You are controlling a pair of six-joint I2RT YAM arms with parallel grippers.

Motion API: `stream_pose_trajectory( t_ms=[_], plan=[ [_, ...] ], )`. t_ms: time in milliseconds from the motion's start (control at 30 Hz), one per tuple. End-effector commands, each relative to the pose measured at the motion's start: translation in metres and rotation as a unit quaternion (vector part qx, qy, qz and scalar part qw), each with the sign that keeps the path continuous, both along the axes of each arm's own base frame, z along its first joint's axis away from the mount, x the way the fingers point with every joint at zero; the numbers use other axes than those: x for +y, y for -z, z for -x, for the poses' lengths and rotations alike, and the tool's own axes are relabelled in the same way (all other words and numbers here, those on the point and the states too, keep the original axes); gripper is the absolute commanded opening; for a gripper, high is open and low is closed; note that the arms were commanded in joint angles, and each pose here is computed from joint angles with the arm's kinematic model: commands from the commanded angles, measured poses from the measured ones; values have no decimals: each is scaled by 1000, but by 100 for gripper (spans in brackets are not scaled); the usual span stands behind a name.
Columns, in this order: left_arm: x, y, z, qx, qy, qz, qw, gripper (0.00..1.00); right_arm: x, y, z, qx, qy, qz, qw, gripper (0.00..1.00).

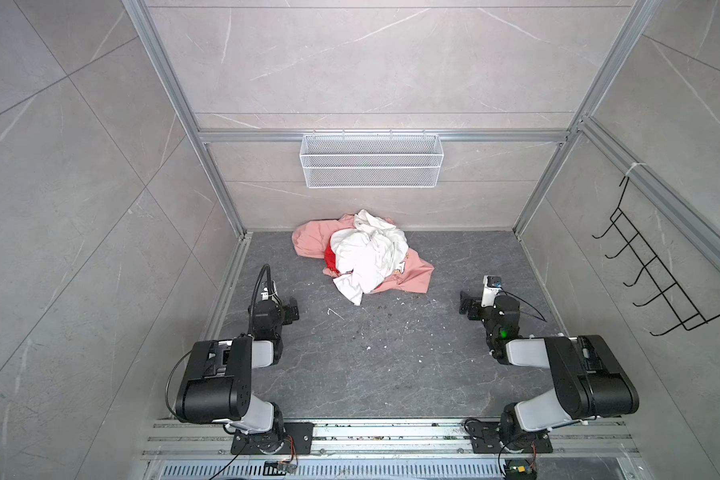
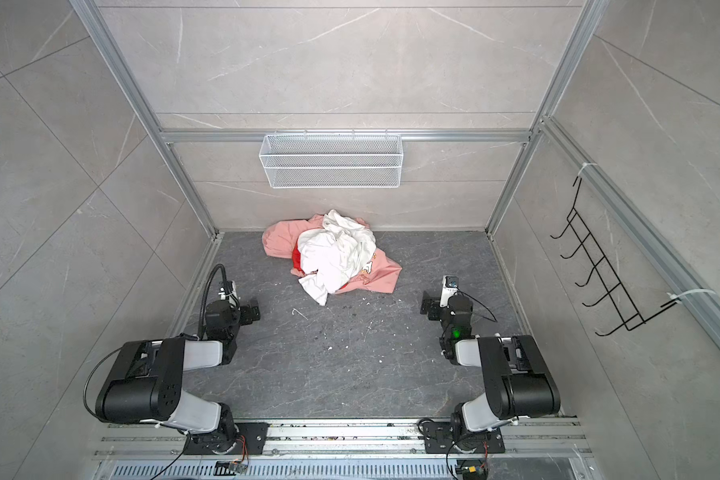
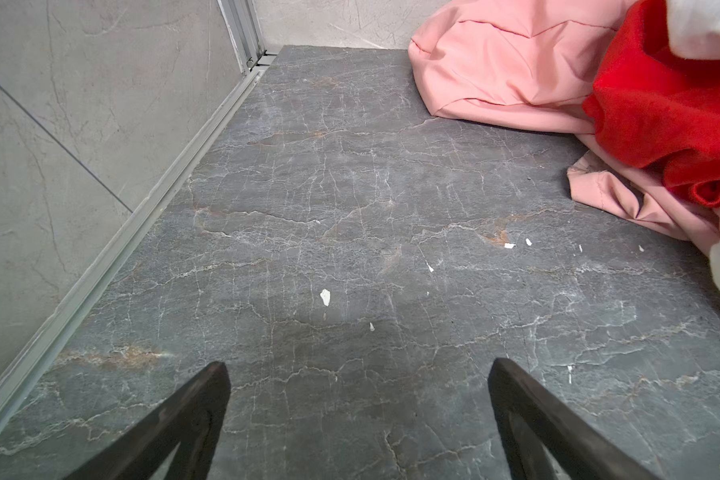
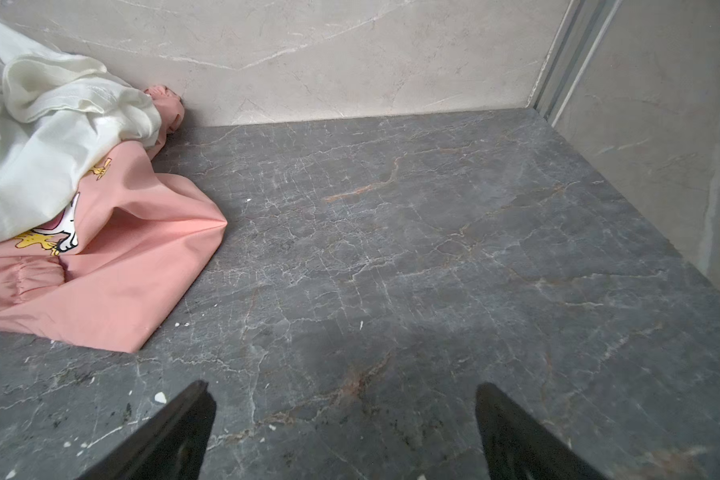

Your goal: Pick out a specific cloth from the pile

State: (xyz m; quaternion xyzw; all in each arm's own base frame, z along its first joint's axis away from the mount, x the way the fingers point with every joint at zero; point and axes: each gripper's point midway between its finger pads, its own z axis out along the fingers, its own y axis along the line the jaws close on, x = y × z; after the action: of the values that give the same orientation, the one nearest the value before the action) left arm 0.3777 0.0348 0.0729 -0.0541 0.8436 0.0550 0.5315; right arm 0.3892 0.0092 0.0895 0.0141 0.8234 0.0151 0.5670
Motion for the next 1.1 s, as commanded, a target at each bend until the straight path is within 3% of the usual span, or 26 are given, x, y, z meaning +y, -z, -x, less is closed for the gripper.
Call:
stream_pose_trajectory(
  t_ms=[0,1067],
  plan=[
    [0,-13,-7,-29,2,8,1000,100,0,-2,-4,-2,-6,0,1000,100],
    [0,-14,-6,-30,1,8,1000,100,1,-5,-1,-9,-10,4,1000,100]
  ],
)
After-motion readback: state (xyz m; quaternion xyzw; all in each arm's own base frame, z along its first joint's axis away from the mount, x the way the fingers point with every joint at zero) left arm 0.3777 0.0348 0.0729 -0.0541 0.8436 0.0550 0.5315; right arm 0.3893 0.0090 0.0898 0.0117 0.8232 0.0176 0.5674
